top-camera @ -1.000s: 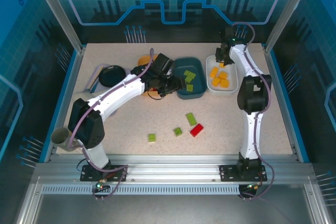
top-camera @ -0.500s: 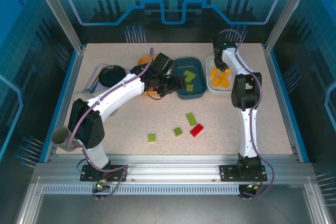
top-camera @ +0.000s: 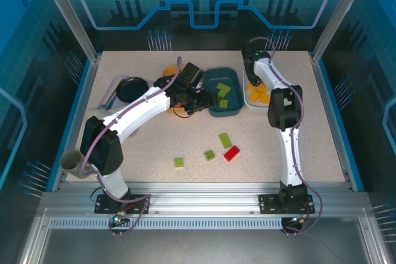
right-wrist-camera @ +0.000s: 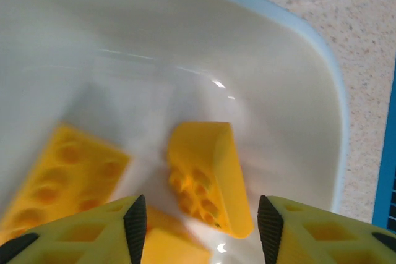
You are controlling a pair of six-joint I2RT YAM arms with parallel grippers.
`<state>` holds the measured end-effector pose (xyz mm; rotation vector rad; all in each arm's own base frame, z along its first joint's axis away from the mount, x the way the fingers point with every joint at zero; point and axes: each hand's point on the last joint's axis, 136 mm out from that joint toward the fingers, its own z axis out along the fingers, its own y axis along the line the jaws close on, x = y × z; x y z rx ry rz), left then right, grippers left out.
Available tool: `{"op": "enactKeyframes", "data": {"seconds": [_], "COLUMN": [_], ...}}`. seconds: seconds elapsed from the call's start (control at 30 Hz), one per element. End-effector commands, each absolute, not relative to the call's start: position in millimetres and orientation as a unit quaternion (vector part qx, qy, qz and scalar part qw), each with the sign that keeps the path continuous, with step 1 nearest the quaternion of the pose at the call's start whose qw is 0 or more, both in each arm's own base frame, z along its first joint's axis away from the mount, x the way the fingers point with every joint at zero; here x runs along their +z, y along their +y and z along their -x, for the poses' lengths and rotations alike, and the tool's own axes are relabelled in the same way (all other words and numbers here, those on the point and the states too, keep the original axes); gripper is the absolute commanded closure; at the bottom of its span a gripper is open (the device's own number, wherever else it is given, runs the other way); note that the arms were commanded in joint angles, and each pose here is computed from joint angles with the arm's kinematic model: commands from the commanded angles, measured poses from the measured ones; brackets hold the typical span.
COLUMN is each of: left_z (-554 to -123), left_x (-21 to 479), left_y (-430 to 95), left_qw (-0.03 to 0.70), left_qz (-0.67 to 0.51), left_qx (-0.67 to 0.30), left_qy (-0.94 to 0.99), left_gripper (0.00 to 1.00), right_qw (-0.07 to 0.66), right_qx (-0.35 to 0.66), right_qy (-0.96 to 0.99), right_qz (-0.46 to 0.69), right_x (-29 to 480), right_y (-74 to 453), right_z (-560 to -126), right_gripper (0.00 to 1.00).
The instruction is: Sort the legos into containers by color
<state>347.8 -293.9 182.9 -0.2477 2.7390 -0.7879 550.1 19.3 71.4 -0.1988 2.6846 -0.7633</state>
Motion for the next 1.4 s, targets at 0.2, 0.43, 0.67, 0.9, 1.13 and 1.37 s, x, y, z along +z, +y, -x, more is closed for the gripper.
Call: {"op": "enactKeyframes", "data": {"seconds": [0.2,0.43,0.67,0.9,1.13,1.37], "left_z": [-332,-323,-303,-281,-261,-245], "left_x": [171,155,141,133,127,124], "left_y": [-290,-279,-273,-274,-264,-257], "left_qw": [0.120,0.112,0.100,0.088,0.068,0.044], "left_qz": [0.061,0.075,0.083,0.066,0.037,-0.002], "left_qx": [-0.258,-0.231,-0.188,-0.164,-0.139,-0.128], "left_qy": [0.957,0.964,0.974,0.980,0.987,0.991], "left_gripper": [0.30,0.30,0.30,0.30,0.30,0.30], "right_qw": [0.250,0.281,0.257,0.241,0.198,0.170], "right_qx": [-0.187,-0.101,0.020,0.125,0.186,0.196], "right_qy": [0.948,0.951,0.962,0.959,0.960,0.964], "right_qz": [0.053,0.074,0.091,0.085,0.066,0.051], "right_x": [172,206,205,206,187,172], "right_y": [84,143,184,190,183,165], "right_z": [-512,-431,-339,-274,-225,-188], "right_gripper": [0.40,0.40,0.40,0.40,0.39,0.38]}}
